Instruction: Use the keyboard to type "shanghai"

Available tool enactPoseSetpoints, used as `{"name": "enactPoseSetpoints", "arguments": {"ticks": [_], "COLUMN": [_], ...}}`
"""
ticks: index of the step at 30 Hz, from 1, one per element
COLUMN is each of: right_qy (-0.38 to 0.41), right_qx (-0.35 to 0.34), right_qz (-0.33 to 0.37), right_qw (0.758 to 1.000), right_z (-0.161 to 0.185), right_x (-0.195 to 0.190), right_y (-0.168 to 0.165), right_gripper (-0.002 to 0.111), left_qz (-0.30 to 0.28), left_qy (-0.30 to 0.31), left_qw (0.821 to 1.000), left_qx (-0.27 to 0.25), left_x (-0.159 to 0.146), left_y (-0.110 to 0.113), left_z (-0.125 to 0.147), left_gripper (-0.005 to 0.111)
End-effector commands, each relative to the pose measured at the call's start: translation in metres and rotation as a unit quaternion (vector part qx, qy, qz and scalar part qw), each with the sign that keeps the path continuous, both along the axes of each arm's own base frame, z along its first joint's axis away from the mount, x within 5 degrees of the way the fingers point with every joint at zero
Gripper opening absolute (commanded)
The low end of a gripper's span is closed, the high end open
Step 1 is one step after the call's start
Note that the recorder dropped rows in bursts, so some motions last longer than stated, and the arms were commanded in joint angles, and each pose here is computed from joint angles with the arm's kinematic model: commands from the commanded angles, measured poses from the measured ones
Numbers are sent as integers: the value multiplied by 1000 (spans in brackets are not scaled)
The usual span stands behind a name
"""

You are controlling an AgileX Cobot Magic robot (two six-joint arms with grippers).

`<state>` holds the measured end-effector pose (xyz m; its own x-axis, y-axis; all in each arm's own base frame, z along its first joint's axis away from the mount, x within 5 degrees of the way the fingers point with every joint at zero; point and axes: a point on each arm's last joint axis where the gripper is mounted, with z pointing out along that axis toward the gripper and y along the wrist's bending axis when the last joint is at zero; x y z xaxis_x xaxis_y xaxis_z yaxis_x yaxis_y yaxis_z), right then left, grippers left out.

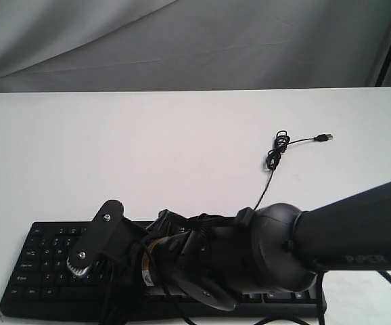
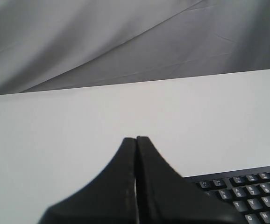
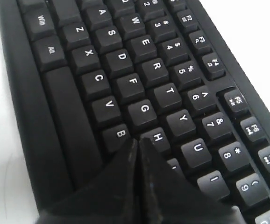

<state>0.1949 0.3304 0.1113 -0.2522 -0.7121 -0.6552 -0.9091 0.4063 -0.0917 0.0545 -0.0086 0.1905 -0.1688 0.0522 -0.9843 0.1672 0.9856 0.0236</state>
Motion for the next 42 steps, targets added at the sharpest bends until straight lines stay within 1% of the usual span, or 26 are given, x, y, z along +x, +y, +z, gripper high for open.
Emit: {"name": "enactPoseSetpoints", "arguments": {"ticks": [1, 15, 26, 42], "right_qy": [-5, 0, -22, -18], "right_qx": [2, -7, 12, 18], "right_qz": [3, 1, 4, 4], "right_qw": [1000, 1000, 1000, 1000], "right_z": [0, 1, 33, 10], "right_x": [1, 1, 15, 17], "right_y": [-1, -1, 22, 27], "right_gripper": [0, 0, 0, 0], "left_qz": [-2, -2, -2, -2], "left_qy": [-1, -1, -1, -1], "left_qw": [1000, 1000, 1000, 1000], "left_qx": [-1, -1, -1, -1], "left_x": [0, 0, 0, 0], "left_y": [0, 0, 0, 0], "left_z": [-1, -1, -1, -1], "left_gripper": [0, 0, 0, 0]}}
